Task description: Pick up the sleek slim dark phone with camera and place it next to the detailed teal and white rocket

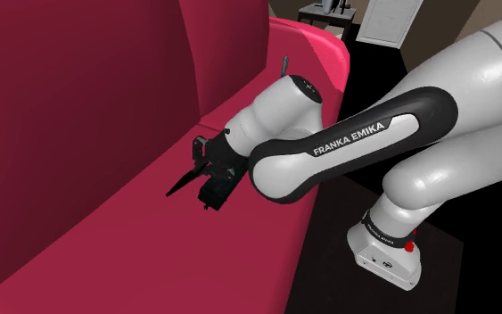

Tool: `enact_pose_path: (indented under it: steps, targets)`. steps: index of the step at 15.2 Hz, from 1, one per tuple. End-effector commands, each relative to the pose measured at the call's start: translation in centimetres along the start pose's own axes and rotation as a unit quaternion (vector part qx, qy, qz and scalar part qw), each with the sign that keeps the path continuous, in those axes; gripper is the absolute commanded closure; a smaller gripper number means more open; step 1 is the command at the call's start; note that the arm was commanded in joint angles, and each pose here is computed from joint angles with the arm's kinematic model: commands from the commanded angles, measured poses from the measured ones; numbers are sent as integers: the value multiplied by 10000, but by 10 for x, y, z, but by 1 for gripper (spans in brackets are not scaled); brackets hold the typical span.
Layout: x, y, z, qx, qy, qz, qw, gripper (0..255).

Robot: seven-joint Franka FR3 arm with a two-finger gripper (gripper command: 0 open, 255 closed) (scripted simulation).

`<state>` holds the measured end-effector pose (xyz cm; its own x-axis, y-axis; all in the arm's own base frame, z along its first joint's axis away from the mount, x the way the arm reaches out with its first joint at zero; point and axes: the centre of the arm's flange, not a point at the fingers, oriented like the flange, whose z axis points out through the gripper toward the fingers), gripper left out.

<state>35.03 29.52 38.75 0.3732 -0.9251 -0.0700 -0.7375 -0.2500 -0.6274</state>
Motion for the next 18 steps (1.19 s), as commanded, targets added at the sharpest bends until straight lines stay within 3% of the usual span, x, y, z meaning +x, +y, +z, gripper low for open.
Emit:
enact_pose_path:
  steps: [1, 18]
  targets:
    - [-1, -6, -9, -3, -4, 1, 10000, 255]
    - [-8, -62, -78, -3, -4, 1, 10000, 255]
